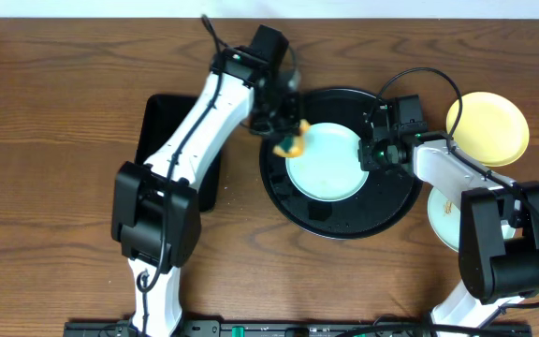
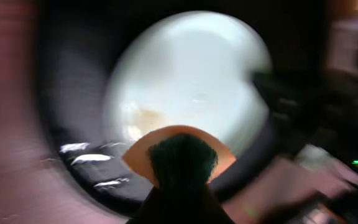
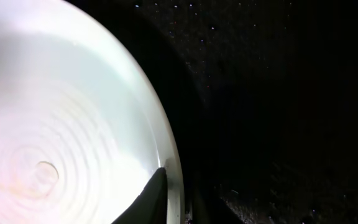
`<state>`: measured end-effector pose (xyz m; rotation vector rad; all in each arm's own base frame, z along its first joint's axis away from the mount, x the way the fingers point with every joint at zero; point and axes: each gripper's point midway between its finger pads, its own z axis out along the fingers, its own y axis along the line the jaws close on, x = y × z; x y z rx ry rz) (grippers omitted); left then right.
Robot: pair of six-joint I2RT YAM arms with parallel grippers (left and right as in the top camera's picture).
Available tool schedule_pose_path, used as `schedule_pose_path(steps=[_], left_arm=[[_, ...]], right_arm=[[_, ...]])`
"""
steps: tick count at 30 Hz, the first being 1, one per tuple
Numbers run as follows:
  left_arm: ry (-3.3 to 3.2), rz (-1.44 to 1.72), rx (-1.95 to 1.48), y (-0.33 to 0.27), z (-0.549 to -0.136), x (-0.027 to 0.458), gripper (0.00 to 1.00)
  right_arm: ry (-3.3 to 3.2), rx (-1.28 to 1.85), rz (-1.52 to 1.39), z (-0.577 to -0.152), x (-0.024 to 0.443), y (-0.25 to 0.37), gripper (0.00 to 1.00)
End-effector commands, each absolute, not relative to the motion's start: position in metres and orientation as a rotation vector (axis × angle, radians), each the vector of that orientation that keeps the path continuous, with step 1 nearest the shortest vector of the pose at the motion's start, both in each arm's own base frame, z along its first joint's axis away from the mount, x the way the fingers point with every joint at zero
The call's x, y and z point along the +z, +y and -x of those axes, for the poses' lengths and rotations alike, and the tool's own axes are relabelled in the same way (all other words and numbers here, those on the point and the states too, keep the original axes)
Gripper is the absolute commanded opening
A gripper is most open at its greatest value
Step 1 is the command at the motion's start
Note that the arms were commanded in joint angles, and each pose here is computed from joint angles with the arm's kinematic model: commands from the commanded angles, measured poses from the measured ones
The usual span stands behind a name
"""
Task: Clean dirty plates on tray and stack at the side
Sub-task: 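Put the sponge back into the black rectangular tray with the left gripper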
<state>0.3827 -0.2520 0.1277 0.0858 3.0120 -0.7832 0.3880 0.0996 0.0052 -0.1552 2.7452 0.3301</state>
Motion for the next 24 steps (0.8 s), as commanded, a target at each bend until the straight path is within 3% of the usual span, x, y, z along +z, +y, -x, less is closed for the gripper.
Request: schedule_pose_path(steps=[1,7,11,14,18,19,20,21,24], left_arm=[[3.01,0.094,-0.305,-0.155,-0.415,0.111,0.08],[3.028,0.266,-0.163,-0.074,-0.422,0.1,0.08],[3.037,0.392,-0.066,-0.032,-0.421,0.083,0.16],[3.045,0.457,-0.063,-0.015,-0.418,0.066,0.17],[3.04,0.494,-0.062,-0.005,-0.414,0.046,0.38],[3.039,0.495,-0.062,-0.004,-0.414,0.042,0.5],[3.035,0.493,-0.062,-0.004,-0.414,0.039,0.69],[3.034,0.494,-0.063,-0.004,-0.413,0.035,0.76],[3.039,0.495,-0.062,-0.004,-0.41,0.026,0.81]], right_arm=[[2.765,0.328,0.162,-0.384,-0.002,0.101,0.16],[2.761,0.328,0.162,-0.384,-0.001,0.101,0.17],[2.762,0.328,0.162,-0.384,-0.001,0.101,0.19],[2.762,0.328,0.162,-0.384,-0.001,0.101,0.21],[2.763,0.328,0.162,-0.384,-0.001,0.101,0.25],[2.763,0.328,0.162,-0.384,-0.001,0.101,0.26],[2.765,0.328,0.162,-0.384,-0.002,0.101,0.28],[2.765,0.328,0.162,-0.384,-0.002,0.101,0.3],[2.765,0.327,0.162,-0.384,-0.002,0.101,0.35]])
